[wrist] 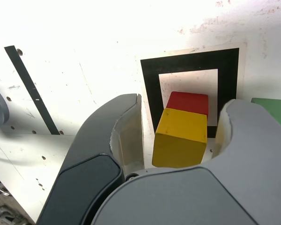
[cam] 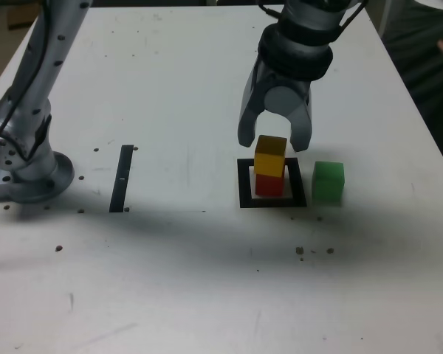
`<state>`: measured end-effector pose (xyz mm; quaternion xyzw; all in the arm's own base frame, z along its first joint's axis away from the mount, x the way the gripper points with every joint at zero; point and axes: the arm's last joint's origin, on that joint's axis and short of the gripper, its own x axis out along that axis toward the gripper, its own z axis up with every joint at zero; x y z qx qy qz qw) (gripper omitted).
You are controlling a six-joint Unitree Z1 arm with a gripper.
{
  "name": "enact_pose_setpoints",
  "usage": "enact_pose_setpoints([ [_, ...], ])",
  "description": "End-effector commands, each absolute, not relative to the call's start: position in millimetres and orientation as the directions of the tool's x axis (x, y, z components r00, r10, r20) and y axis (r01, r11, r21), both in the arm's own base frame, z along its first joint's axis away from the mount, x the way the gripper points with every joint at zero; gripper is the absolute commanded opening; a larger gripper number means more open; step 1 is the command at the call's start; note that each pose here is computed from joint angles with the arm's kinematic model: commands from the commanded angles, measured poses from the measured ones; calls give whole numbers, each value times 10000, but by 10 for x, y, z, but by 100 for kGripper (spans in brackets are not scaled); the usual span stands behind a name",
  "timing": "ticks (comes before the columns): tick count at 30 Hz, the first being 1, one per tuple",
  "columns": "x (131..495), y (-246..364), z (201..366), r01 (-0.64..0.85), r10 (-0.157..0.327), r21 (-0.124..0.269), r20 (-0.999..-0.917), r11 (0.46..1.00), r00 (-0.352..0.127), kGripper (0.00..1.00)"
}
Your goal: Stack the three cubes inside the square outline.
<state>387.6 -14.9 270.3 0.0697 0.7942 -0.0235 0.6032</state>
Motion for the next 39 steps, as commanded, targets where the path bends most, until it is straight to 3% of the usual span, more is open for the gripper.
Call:
enact_pose_setpoints([
  [1,3849,-131,2742,1380,943,604,-9627,9886,-2537,99],
  [10,3715,-74,3041,2082,1933,1582,-9679,9652,-1607,99],
  [17,3878,-75,3097,3511,2026,1635,-9762,9219,-775,99],
  [29,4153,-74,3118,5159,2393,2064,-9709,8314,29,99],
  [39,4309,-186,3045,5401,2154,1947,-9762,8187,254,100],
])
